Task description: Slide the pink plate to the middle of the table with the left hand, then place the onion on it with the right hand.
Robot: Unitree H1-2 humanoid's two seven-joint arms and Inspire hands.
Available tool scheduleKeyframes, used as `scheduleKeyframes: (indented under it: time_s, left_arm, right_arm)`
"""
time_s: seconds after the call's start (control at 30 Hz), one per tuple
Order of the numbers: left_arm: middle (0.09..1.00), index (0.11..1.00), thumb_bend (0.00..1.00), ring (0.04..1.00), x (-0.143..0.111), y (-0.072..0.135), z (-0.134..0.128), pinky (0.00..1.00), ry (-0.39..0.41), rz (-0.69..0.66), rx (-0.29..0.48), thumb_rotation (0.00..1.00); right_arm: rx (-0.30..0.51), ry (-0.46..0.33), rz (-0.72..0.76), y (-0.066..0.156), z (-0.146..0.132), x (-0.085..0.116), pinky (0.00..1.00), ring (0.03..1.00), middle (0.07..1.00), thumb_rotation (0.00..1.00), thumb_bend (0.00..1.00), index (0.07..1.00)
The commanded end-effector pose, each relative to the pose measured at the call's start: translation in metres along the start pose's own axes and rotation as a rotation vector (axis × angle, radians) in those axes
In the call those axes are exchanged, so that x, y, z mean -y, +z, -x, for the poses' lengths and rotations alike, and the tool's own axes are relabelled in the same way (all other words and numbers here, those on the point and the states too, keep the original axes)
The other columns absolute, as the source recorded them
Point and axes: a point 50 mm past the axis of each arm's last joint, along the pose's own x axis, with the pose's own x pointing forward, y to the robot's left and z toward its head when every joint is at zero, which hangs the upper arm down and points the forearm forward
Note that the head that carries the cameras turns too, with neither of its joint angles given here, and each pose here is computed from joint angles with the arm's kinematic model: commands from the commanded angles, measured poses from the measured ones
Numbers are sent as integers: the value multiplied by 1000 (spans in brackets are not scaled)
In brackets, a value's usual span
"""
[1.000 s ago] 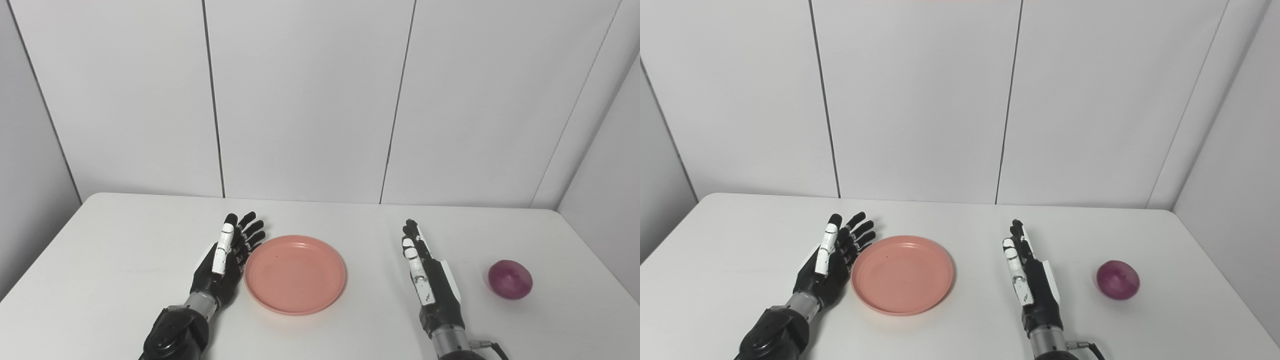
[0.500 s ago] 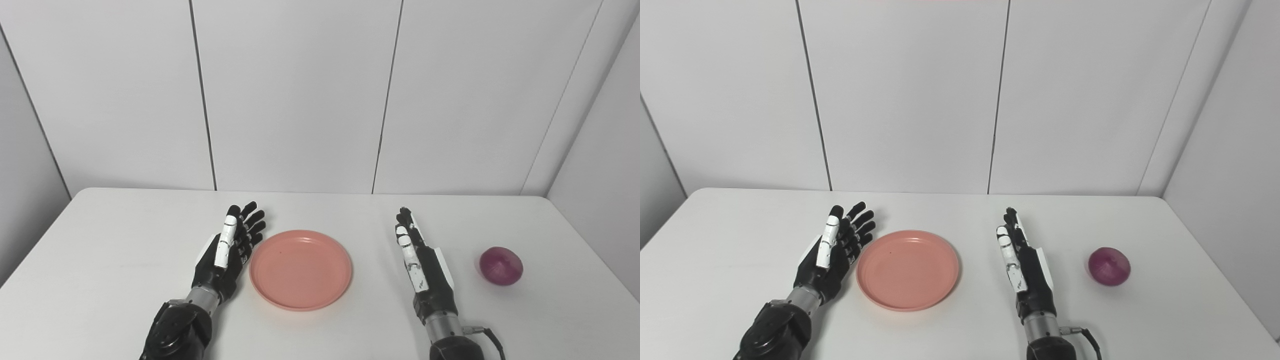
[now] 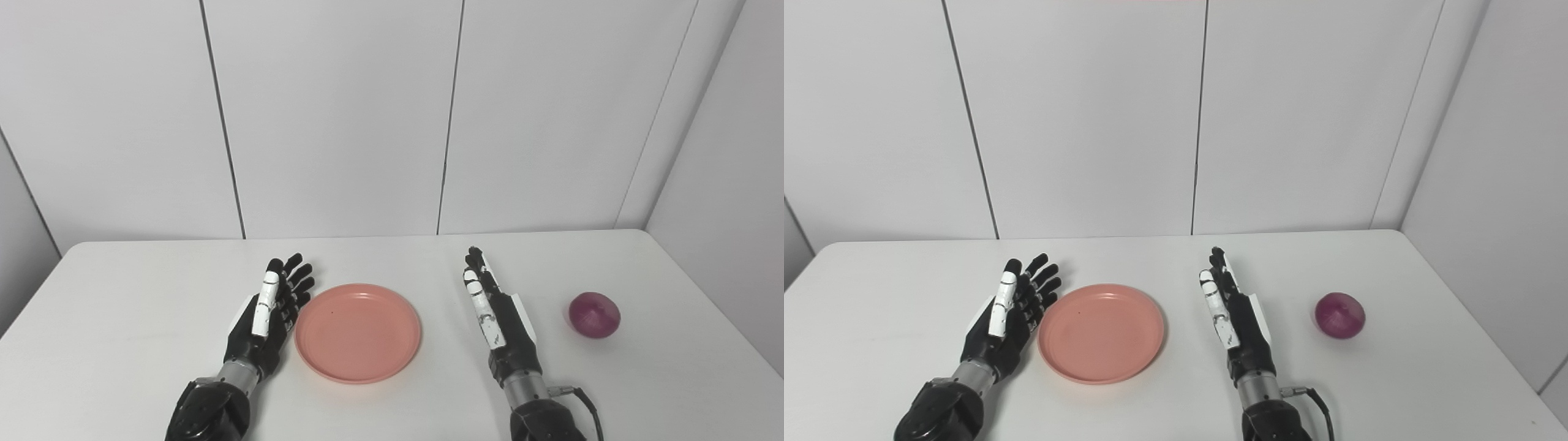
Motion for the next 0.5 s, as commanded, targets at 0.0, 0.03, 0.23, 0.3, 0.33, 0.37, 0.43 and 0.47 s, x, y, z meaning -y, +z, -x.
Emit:
scheduleKeyframes:
  time_s: [0.0,0.03,0.23,0.3,0.33,0.37,0.43,0.47]
  left_arm:
    - [954,941,697,957,11,19,-8,983,-41,-15,59,1000]
    - [954,941,697,957,11,18,-8,983,-43,-15,56,1000]
    - [961,946,701,966,16,16,-7,1000,-66,-17,50,1000]
    - [958,943,698,964,17,15,-7,999,-68,-17,52,1000]
    - [957,942,695,963,17,15,-7,998,-69,-17,53,1000]
    - [957,941,695,963,18,15,-7,997,-71,-14,53,1000]
    - [956,941,691,960,20,16,-7,998,-73,-11,55,1000]
    - [955,940,689,959,20,16,-7,993,-73,-12,56,1000]
  right_arm:
    - [63,7,-2,20,-13,-4,1000,989,990,955,572,988]
    - [64,7,-3,20,-14,-4,1000,989,990,956,571,987]
    - [62,8,-4,20,-14,-4,1000,989,988,952,606,986]
    - [65,7,-2,20,-14,-4,1000,986,985,948,606,984]
    - [66,7,-2,20,-14,-4,1000,985,985,946,604,984]
    - [68,8,0,20,-14,-4,1000,985,985,946,604,984]
    - [69,9,-1,21,-14,-5,1000,985,986,955,591,985]
    - [69,9,-4,21,-14,-5,1000,986,987,956,589,986]
